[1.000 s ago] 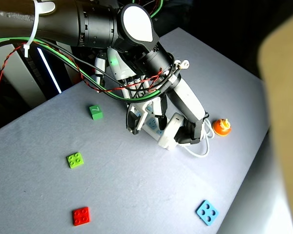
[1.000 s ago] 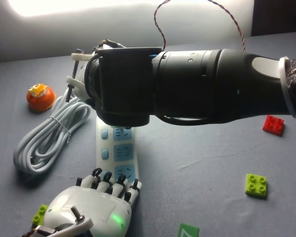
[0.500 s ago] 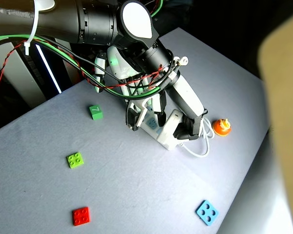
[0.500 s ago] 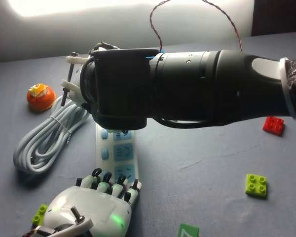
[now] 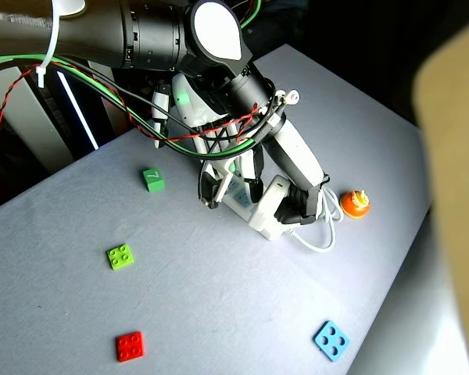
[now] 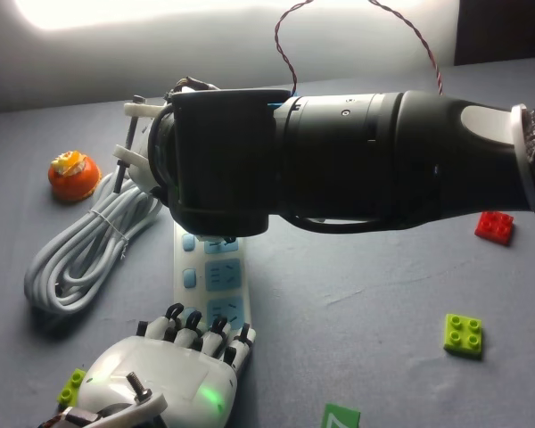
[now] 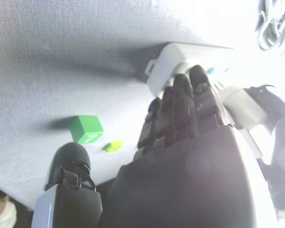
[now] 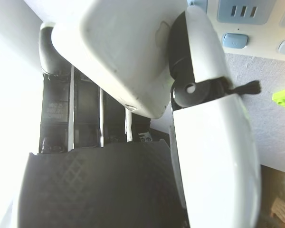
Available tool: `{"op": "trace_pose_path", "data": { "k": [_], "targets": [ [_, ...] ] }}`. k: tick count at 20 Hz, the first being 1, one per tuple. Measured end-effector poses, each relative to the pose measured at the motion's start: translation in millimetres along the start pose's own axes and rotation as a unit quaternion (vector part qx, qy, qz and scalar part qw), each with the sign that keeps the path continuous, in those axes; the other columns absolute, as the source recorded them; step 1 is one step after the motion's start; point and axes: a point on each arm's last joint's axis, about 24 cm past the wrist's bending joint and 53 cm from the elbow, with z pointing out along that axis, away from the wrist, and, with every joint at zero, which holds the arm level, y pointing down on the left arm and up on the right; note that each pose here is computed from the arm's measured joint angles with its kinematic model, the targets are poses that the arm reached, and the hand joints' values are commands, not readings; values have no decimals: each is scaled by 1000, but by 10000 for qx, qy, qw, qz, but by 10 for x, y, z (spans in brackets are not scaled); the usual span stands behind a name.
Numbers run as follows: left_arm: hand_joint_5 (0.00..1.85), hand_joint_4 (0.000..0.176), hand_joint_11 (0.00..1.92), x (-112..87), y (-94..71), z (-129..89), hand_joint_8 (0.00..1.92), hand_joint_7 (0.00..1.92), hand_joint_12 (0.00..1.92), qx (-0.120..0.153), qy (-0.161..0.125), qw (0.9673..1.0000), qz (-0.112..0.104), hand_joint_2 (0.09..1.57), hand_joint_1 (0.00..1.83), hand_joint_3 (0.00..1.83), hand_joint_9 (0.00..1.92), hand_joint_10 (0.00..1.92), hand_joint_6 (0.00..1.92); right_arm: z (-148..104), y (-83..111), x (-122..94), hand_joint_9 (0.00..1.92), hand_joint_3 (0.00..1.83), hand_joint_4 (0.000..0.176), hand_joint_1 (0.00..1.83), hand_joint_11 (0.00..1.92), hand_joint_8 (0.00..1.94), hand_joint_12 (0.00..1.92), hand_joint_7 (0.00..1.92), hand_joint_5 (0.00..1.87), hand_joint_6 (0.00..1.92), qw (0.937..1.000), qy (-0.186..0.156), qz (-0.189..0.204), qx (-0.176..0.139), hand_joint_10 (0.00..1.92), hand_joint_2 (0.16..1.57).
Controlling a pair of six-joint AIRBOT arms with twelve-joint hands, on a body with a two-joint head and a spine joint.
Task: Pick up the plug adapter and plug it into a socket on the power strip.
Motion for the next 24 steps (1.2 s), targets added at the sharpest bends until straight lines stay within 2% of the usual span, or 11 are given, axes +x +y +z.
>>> {"op": "trace_pose_path", "data": {
  "k": [1, 3, 4, 7, 10, 16, 18, 19, 20, 24],
  "targets": [
    [87, 0, 0, -1, 1, 0, 2, 77, 114, -1, -1, 10000, 0, 1206, 0, 1, 66, 1, 1, 0, 9, -4, 771, 0, 0, 1237, 718, 1299, 1575, 923, 909, 919, 10000, -8, 4, -19, 1293, 1155],
    [92, 0, 5, 6, 3, -2, 4, 83, 112, -2, 5, 10000, 6, 1204, 0, 0, 74, 4, 3, 5, 16, 5, 763, 1, 0, 1234, 712, 1313, 1568, 914, 902, 927, 10000, -12, -7, -35, 1279, 1159],
    [81, 0, 0, 5, 4, -2, 0, 74, 145, -4, 4, 10000, 6, 1201, 0, 0, 62, 0, 0, 6, 18, 1, 735, 0, 0, 1233, 692, 1346, 1603, 896, 899, 932, 10000, -27, -22, -39, 1323, 1165],
    [108, 0, 0, 10, 7, -1, 3, 93, 235, -5, 7, 10000, 13, 1204, 0, 1, 88, 4, 5, 14, 39, 7, 738, 0, 0, 1229, 636, 1279, 1622, 927, 892, 957, 9999, -55, -33, -79, 1277, 1159],
    [120, 0, 0, 8, 10, -1, 4, 116, 275, -9, 6, 10000, 12, 1208, 0, 2, 100, 3, 3, 13, 50, -15, 722, 1, 0, 1224, 621, 1309, 1661, 906, 892, 961, 9999, -104, 32, -78, 1304, 1164],
    [93, 0, 0, 5, 14, -1, 3, 86, 197, -14, 3, 10000, 10, 1203, 0, 0, 68, 2, 1, 20, 44, -24, 717, 1, 0, 1219, 631, 1309, 1635, 902, 870, 999, 9998, -136, 119, -44, 1284, 1170],
    [104, 0, 0, 5, 14, -1, 5, 97, 204, -14, 3, 10000, 10, 1206, 0, 1, 76, 4, 3, 28, 28, -8, 697, 1, 0, 1217, 636, 1368, 1670, 872, 854, 1011, 9998, -136, 138, -12, 1328, 1183],
    [105, 0, 0, 5, 14, -1, 3, 95, 183, -14, 3, 10000, 10, 1206, 0, 1, 65, 2, 3, 28, 22, -6, 700, 0, 0, 1222, 631, 1351, 1673, 881, 886, 966, 9998, -131, 163, 0, 1323, 1173],
    [130, 0, 0, 6, 15, -1, 2, 120, 248, -16, 5, 10000, 11, 1202, 0, 0, 88, 1, 2, 28, 20, -3, 693, 0, 0, 1223, 619, 1336, 1665, 888, 890, 962, 9997, -127, 206, 22, 1312, 1170],
    [106, 0, 0, 10, 19, -1, 1, 99, 220, -15, 3, 10000, 25, 1200, 0, 0, 72, 0, 0, 24, 38, 7, 704, 0, 0, 1221, 614, 1303, 1663, 907, 872, 995, 9995, -117, 283, 74, 1304, 1168]
  ]
}}
